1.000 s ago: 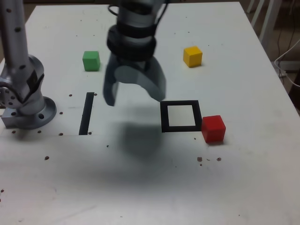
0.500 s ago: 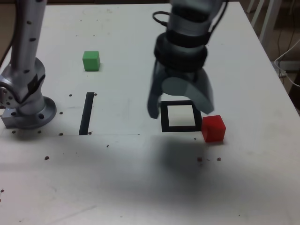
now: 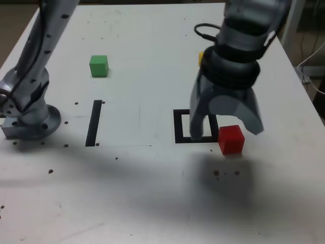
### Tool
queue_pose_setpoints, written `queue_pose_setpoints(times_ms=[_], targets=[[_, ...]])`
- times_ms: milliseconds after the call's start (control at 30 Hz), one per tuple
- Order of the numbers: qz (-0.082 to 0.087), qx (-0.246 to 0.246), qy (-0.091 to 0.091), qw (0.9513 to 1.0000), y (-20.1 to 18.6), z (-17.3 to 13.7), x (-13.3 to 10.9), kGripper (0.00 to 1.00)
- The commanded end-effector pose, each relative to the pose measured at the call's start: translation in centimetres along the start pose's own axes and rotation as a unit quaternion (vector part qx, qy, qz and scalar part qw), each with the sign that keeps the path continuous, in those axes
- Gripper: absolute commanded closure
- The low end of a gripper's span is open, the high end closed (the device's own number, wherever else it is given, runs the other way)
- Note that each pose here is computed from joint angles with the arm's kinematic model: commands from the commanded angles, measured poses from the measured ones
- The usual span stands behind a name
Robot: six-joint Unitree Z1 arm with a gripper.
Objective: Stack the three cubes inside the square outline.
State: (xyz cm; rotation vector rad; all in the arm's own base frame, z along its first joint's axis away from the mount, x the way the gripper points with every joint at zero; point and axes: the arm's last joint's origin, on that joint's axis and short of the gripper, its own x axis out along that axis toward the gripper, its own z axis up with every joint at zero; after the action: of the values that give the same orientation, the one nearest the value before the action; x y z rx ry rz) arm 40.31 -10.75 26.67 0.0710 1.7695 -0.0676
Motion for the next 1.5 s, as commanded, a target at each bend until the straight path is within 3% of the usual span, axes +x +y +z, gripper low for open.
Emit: queue_pose_setpoints(times_ms=[0, 267, 667, 833, 1133, 1467], targets=[[-0.004, 0.000, 0.007, 1.0000, -0.2, 0.8, 0.5, 0.02], [-0.021, -0.004, 0.032, 0.9993, 1.0, 2.6, 2.5, 0.03], [-0.037, -0.005, 0.051, 0.9980, 2.7, 4.2, 4.5, 0.08], [-0.041, -0.008, 0.061, 0.9973, 3.0, 4.3, 5.0, 0.20], [-0.037, -0.006, 0.061, 0.9974, 3.1, 4.6, 5.1, 0.63], [-0.035, -0.003, 0.062, 0.9975, 3.2, 4.4, 4.9, 0.67]])
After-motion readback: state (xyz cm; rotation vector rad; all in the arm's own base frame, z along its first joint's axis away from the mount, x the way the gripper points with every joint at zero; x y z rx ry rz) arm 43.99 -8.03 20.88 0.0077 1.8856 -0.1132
